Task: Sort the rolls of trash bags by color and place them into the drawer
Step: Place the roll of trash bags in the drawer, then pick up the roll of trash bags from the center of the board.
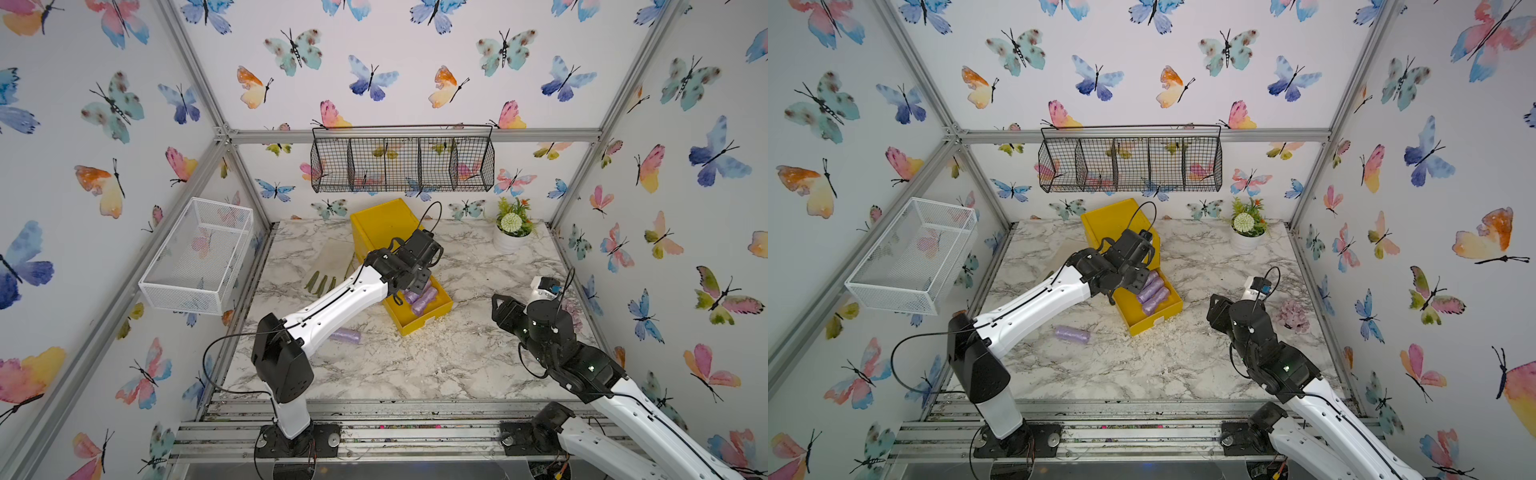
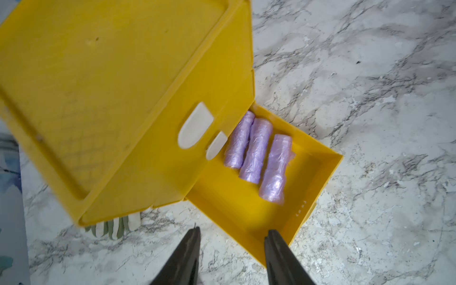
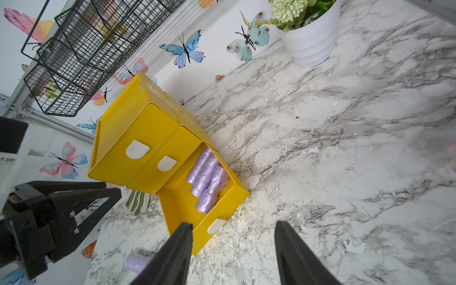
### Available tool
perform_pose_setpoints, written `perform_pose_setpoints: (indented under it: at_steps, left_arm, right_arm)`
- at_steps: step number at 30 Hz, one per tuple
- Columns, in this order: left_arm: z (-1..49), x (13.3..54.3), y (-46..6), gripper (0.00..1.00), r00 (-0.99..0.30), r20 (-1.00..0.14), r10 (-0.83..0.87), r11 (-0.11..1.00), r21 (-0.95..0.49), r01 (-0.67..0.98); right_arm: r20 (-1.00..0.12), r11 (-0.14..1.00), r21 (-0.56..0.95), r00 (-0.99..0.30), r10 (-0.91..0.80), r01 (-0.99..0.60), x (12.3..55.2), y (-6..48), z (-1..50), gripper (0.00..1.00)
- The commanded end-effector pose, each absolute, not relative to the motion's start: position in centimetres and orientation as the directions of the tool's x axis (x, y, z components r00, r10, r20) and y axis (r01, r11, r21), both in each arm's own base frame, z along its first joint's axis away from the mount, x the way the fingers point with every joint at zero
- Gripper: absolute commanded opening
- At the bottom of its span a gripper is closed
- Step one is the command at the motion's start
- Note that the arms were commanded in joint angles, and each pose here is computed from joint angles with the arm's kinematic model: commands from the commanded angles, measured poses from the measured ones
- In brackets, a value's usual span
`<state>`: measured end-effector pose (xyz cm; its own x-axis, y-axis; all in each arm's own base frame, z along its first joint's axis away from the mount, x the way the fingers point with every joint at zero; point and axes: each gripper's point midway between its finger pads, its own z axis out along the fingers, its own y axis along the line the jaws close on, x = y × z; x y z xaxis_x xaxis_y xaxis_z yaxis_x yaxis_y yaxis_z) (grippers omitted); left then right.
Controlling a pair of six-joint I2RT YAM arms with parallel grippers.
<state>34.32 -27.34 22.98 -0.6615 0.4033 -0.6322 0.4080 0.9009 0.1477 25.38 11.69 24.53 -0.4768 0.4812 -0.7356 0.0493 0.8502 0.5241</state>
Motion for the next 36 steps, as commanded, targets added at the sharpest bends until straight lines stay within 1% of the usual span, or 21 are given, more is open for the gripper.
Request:
perform_pose_setpoints:
  at_steps: [1,3,6,8,10,12,14,16,19,23,25,31,36]
  left_arm:
    - [25.6,33.9,-22.5,0.49,-0.652,-0.720,0.238,0.962,0.084,0.259]
    - [26.7,33.3,-20.0,0.52,-0.626,-0.764,0.158,0.977,0.027,0.213]
    - [28.8,32.4,-16.0,0.55,-0.552,-0.833,0.017,0.987,-0.076,0.145]
    - [30.4,31.8,-13.4,0.58,-0.482,-0.872,-0.082,0.984,-0.149,0.102]
    - [31.6,31.2,-10.8,0.61,-0.429,-0.888,-0.168,0.976,-0.210,0.053]
    - [32.3,30.7,-8.4,0.63,-0.391,-0.888,-0.241,0.966,-0.259,-0.009]
    - [32.7,30.4,-6.6,0.65,-0.373,-0.882,-0.288,0.956,-0.290,-0.052]
    - [32.9,30.0,-5.2,0.65,-0.364,-0.876,-0.317,0.948,-0.305,-0.090]
    - [33.5,29.3,-3.7,0.68,-0.333,-0.881,-0.337,0.941,-0.309,-0.137]
    - [34.7,27.9,-2.0,0.72,-0.258,-0.895,-0.363,0.928,-0.322,-0.186]
    - [35.2,27.1,-1.5,0.74,-0.221,-0.897,-0.382,0.919,-0.343,-0.194]
    - [35.0,26.1,-0.8,0.75,-0.195,-0.892,-0.407,0.905,-0.367,-0.214]
    - [34.9,25.8,-0.6,0.76,-0.185,-0.893,-0.409,0.904,-0.369,-0.216]
  right_arm:
    - [-0.759,0.858,0.513,-0.489,0.429,-0.043,25.8,13.2,25.4,0.59]
    - [-0.766,0.860,0.500,-0.515,0.385,-0.101,26.2,14.7,25.6,0.59]
    - [-0.766,0.857,0.472,-0.577,0.284,-0.207,27.1,17.9,25.3,0.58]
    - [-0.744,0.834,0.464,-0.642,0.186,-0.297,27.8,21.1,24.6,0.57]
    - [-0.727,0.810,0.449,-0.681,0.086,-0.377,28.2,24.5,23.8,0.57]
    - [-0.750,0.807,0.374,-0.661,-0.027,-0.458,28.0,28.4,23.7,0.58]
    - [-0.768,0.798,0.261,-0.617,-0.169,-0.543,27.2,32.7,23.6,0.58]
    - [-0.763,0.765,0.200,-0.587,-0.270,-0.612,26.7,36.4,23.0,0.59]
    - [-0.755,0.685,0.184,-0.548,-0.361,-0.705,25.8,41.2,22.2,0.59]
    - [-0.720,0.608,0.171,-0.520,-0.460,-0.775,25.5,45.9,20.1,0.59]
    - [-0.686,0.574,0.160,-0.509,-0.520,-0.803,25.4,48.1,18.2,0.62]
    - [-0.587,0.529,0.146,-0.504,-0.634,-0.836,25.8,51.6,12.2,0.64]
    - [-0.540,0.505,0.148,-0.497,-0.679,-0.850,25.8,52.8,9.1,0.67]
